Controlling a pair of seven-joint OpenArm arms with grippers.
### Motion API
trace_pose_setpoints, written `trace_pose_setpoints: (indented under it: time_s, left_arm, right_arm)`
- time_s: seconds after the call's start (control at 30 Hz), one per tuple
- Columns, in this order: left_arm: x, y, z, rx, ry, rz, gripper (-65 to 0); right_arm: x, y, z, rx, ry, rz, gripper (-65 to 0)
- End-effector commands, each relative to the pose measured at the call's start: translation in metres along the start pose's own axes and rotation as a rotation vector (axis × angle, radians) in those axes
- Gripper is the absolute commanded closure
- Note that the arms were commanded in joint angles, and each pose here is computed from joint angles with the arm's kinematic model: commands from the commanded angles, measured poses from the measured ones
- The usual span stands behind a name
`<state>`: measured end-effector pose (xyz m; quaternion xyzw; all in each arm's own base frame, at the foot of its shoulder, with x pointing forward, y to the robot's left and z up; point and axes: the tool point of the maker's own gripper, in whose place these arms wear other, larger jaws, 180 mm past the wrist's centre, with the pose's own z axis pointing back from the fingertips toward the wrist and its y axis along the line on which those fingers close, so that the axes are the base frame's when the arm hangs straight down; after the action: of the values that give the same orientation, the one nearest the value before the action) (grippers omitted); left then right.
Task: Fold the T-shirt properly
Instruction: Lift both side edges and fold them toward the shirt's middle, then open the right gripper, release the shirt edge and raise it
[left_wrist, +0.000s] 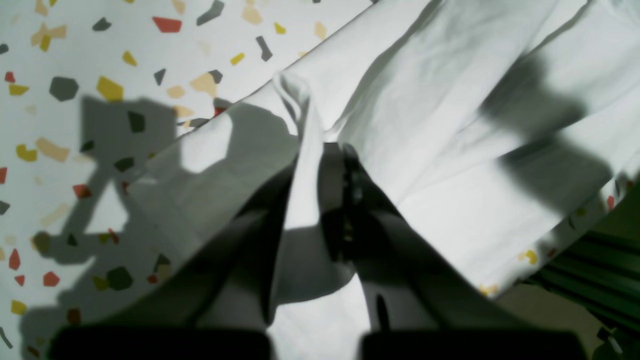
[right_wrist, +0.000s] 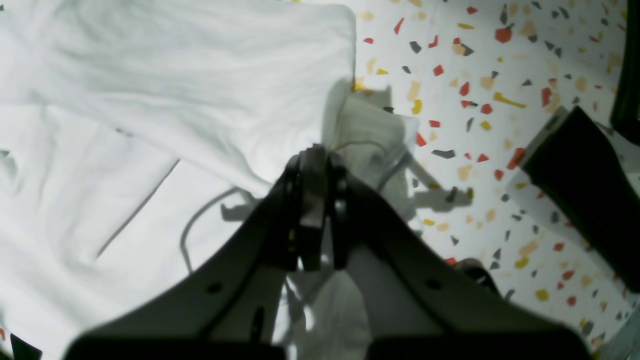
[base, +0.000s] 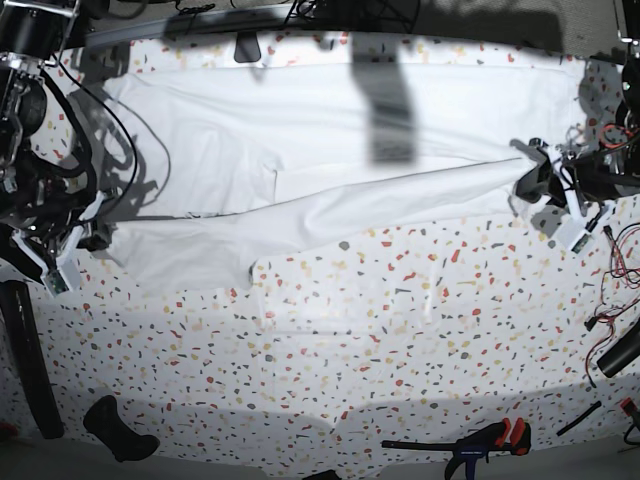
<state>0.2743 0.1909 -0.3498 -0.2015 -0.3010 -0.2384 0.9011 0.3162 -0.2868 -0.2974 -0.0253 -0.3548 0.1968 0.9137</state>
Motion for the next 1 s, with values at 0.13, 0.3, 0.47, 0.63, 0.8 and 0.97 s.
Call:
trace_pose_setpoints:
  time_s: [0.13, 0.3, 0.47, 0.63, 0.8, 0.97]
  left_arm:
    - [0.012, 0.003, 0.008, 0.008, -0.03, -0.03, 0.0]
    - [0.008, 0.005, 0.008, 0.02, -0.008, -0.035, 0.0]
    - [0.007, 0.007, 0.008, 0.028, -0.001, -0.038, 0.0]
    - [0.007, 0.007, 0.008, 0.028, 0.0, -0.038, 0.0]
    - [0.007, 0.007, 0.008, 0.029, 0.0, -0.039, -22.2]
    - [0.002, 0.006, 0.008, 0.027, 0.017, -0.035, -33.1]
  right_arm:
    - [-0.027, -0.015, 0.01, -0.06, 0.099, 0.058, 0.0]
    - [-0.049, -0.011, 0.01, -0.063, 0.157, 0.063, 0.0]
    - [-0.049, -0.011, 0.01, -0.061, 0.159, 0.062, 0.0]
    - [-0.05, -0.01, 0.01, -0.06, 0.162, 0.062, -4.7]
    - [-0.045, -0.01, 0.009, -0.06, 0.136, 0.063, -29.1]
    - [-0.043, -0.01, 0.009, -0.06, 0.123, 0.063, -34.9]
